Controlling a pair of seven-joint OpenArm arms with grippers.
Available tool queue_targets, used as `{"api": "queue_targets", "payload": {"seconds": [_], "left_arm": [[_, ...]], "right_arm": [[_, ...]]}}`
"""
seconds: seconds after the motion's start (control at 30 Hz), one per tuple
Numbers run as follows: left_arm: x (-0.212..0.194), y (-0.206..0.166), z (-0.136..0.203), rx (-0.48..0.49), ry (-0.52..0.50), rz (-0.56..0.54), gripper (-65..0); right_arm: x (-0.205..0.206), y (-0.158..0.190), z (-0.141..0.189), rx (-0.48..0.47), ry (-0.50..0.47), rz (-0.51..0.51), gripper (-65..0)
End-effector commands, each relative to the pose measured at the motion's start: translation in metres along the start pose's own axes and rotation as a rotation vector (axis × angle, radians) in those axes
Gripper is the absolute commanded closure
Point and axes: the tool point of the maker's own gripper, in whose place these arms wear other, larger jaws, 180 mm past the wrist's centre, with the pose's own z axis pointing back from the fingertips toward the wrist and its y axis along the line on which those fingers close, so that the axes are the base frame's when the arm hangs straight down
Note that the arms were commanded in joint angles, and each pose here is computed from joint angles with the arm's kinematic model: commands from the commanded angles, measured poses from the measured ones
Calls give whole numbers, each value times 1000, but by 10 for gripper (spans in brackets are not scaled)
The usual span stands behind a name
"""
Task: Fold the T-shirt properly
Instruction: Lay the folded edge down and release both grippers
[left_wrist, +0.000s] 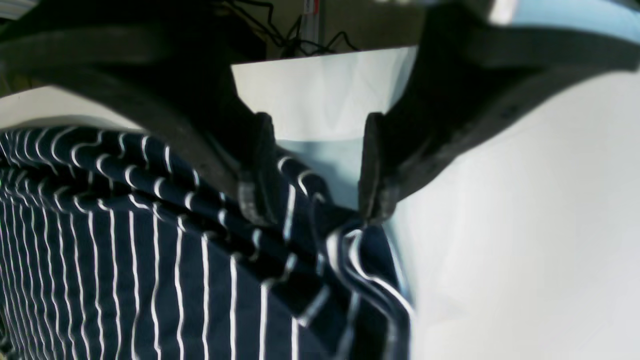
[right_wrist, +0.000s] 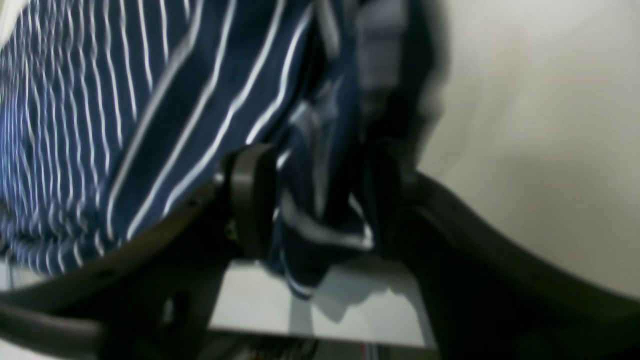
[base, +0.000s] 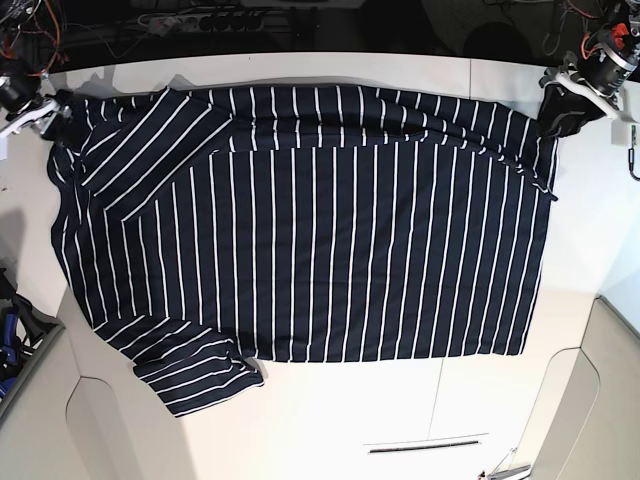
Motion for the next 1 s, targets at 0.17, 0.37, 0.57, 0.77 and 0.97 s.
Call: {"api": "queue_targets", "payload": {"seconds": [0.17,0.37,0.57,0.77,0.97], "left_arm": [[50,17,27,28,-198,25,-295],[62,23,31,44,-232,12,-339],[90,21,24,40,-292,-31,-379],[126,21,6,19,-308,-118,-379],[151,40,-35,25,-278,-119,-437]], "right_arm": [[87,-12,25,-38,-255,62,-311],[152,-8,33,-73,-402,152,-311],[193,11,-1,-60,-422,195,-312],[204,29,-68,-20,-351,188,-313],[222,34,-109,15,-351,107,-313]]}}
